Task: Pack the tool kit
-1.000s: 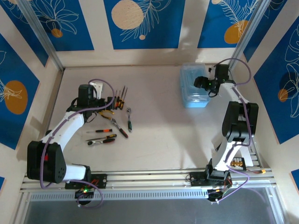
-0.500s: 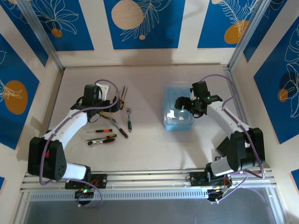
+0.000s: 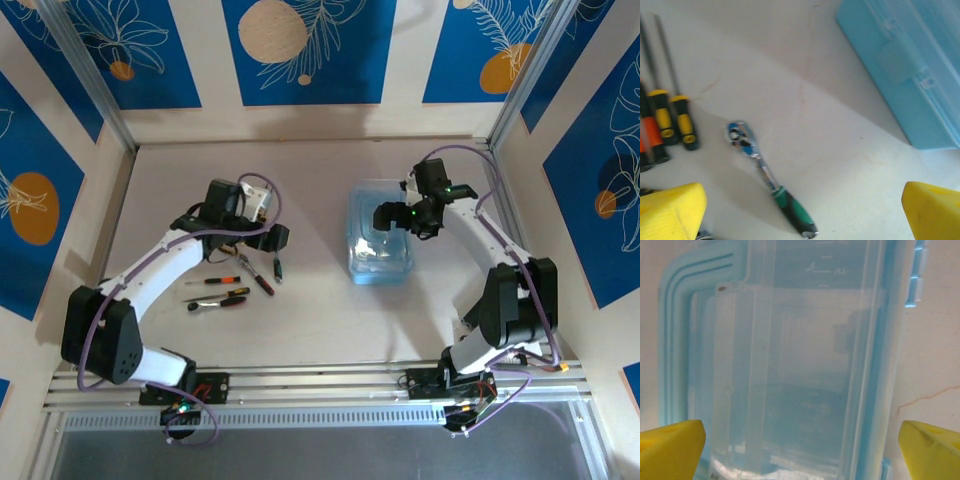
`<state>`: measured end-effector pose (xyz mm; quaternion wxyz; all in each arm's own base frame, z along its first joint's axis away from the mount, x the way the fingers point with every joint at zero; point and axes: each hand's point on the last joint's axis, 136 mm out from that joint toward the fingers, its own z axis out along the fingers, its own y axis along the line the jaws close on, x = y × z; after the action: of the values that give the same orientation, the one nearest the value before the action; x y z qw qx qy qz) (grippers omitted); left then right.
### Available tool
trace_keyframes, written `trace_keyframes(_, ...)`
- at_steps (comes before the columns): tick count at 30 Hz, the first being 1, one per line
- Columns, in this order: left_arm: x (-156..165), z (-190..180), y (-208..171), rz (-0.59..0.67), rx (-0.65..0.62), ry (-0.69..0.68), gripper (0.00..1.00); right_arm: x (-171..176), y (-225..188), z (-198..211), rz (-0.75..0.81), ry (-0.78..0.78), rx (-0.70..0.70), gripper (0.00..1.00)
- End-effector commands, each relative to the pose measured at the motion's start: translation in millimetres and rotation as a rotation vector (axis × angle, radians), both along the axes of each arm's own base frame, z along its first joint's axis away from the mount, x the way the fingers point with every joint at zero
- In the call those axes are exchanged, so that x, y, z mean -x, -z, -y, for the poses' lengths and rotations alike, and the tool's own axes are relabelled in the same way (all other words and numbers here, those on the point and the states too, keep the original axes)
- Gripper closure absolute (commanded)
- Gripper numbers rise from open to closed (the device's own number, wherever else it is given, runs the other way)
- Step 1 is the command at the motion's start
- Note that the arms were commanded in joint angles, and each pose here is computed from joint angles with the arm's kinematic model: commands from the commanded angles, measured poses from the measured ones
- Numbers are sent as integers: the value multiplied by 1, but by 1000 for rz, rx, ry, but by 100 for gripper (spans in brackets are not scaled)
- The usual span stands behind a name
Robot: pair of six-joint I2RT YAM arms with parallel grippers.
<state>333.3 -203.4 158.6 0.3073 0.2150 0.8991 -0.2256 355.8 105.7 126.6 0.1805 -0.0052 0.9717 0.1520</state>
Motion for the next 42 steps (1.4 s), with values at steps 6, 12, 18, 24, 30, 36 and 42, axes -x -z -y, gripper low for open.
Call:
trace_keyframes(6, 5, 47, 9, -49, 95, 88, 0, -8, 16, -14, -64, -68, -46, 7)
trace_keyframes(12, 0, 64, 8, -42, 89, 113, 0, -3, 9, -40, -51, -64, -319, 30)
trace_keyframes(18, -8, 81, -6, -23, 141, 141, 0, 15, 6, -67, -68, -86, -644, 39)
trace_keyframes(24, -14, 106, -12, -21, 177, 180, 0, 29, 25, -88, -130, -100, -757, 41)
trace_keyframes(30, -14, 126, -11, -30, 182, 206, 0, 29, 43, -94, -164, -65, -852, 36)
trace_keyframes(36, -16, 142, -22, -11, 187, 228, 0, 26, 62, -91, -206, -18, -866, 16)
trace_keyframes(42, -17, 150, -27, -2, 160, 248, 0, 24, 67, -77, -194, 24, -805, 5)
